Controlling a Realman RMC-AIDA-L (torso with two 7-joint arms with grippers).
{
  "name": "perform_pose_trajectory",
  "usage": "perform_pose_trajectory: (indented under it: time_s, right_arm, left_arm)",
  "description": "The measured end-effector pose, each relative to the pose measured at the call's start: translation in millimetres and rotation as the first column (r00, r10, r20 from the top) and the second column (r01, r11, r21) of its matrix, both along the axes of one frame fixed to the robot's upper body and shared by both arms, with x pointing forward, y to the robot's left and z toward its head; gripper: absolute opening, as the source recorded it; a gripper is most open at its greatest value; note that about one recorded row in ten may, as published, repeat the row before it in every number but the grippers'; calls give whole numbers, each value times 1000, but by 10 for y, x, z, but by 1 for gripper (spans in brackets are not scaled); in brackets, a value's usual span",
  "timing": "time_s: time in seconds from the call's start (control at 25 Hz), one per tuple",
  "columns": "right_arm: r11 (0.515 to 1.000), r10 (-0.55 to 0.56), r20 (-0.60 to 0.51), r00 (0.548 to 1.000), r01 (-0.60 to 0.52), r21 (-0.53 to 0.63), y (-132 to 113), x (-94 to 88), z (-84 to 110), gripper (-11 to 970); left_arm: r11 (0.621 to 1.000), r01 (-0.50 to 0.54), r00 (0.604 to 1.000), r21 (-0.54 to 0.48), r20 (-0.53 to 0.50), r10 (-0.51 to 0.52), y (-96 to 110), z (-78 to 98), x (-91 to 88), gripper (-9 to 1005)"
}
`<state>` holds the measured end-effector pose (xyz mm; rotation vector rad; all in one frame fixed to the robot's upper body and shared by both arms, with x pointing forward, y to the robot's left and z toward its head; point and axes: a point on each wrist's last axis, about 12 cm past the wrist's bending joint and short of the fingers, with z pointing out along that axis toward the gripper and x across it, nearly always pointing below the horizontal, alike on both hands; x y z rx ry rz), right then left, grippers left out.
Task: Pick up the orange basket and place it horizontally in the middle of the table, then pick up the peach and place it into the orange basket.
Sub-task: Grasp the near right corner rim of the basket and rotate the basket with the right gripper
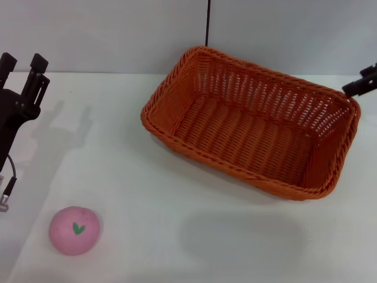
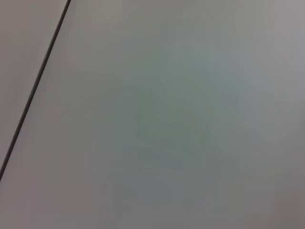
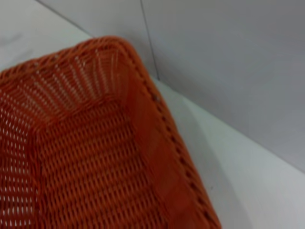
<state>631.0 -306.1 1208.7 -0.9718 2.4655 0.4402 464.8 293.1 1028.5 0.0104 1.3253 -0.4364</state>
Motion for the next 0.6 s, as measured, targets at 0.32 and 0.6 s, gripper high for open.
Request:
perform_pose_trajectory:
  time_s: [0.32, 0.6]
  right_arm:
    - [999, -18, 8, 1000, 18, -34, 29, -12, -131, 574]
    - [999, -4, 26, 1000, 5, -34, 110, -3, -197, 564]
  left_arm:
    - [1000, -4, 1000, -6, -3, 4, 4, -7, -23, 651]
    - [1000, 0, 1000, -21, -7, 0, 4, -8, -24, 651]
